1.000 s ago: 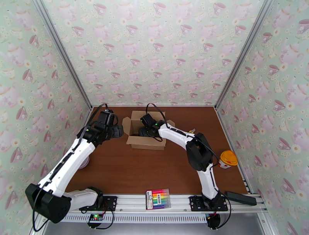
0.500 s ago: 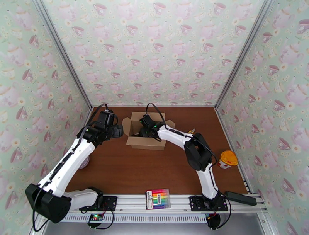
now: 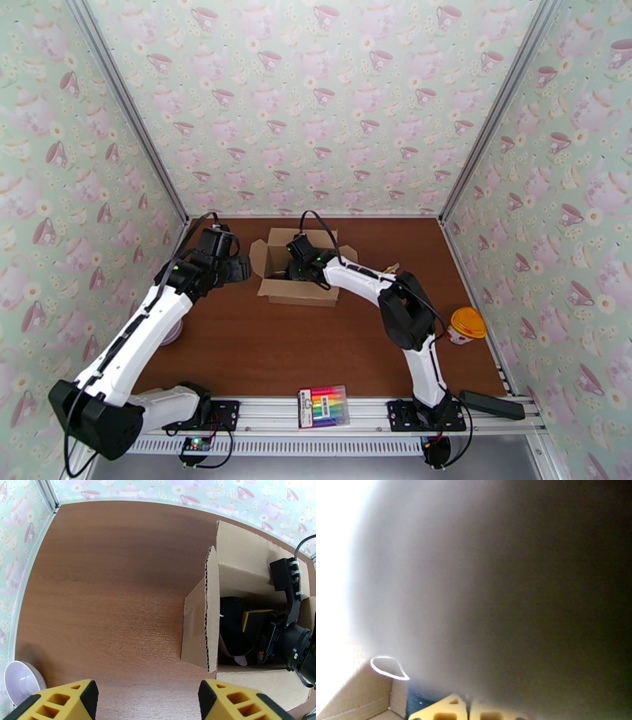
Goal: Unpack the express box
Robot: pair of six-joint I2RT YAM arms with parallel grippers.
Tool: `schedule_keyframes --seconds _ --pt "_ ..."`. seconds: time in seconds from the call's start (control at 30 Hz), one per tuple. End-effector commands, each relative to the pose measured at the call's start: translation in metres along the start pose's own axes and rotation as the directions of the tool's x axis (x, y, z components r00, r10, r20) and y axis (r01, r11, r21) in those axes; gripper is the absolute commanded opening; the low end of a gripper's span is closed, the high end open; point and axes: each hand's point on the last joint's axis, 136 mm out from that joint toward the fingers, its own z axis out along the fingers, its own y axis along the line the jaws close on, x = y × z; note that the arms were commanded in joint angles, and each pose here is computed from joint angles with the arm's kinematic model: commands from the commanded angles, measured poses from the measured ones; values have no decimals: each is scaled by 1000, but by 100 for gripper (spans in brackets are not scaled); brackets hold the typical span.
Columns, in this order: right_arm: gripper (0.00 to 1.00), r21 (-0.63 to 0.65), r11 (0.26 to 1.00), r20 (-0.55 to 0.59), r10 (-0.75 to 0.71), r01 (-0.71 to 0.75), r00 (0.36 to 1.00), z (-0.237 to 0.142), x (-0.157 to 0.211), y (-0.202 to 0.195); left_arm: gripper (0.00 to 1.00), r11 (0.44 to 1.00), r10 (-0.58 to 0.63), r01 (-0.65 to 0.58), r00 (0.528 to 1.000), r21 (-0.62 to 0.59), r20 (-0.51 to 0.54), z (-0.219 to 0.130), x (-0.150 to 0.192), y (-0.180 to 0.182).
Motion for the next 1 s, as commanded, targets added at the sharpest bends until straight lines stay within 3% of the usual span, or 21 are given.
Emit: schedule_keyframes --seconds 0.0,0.97 --pt "0 -4 1000 -7 -10 10 1000 -25 -5 3 73 1000 -7 7 1000 11 1 -3 2 1" --pt "0 -79 996 248 -23 44 969 -139 -96 21 73 1000 -20 20 1000 17 15 -5 0 1"
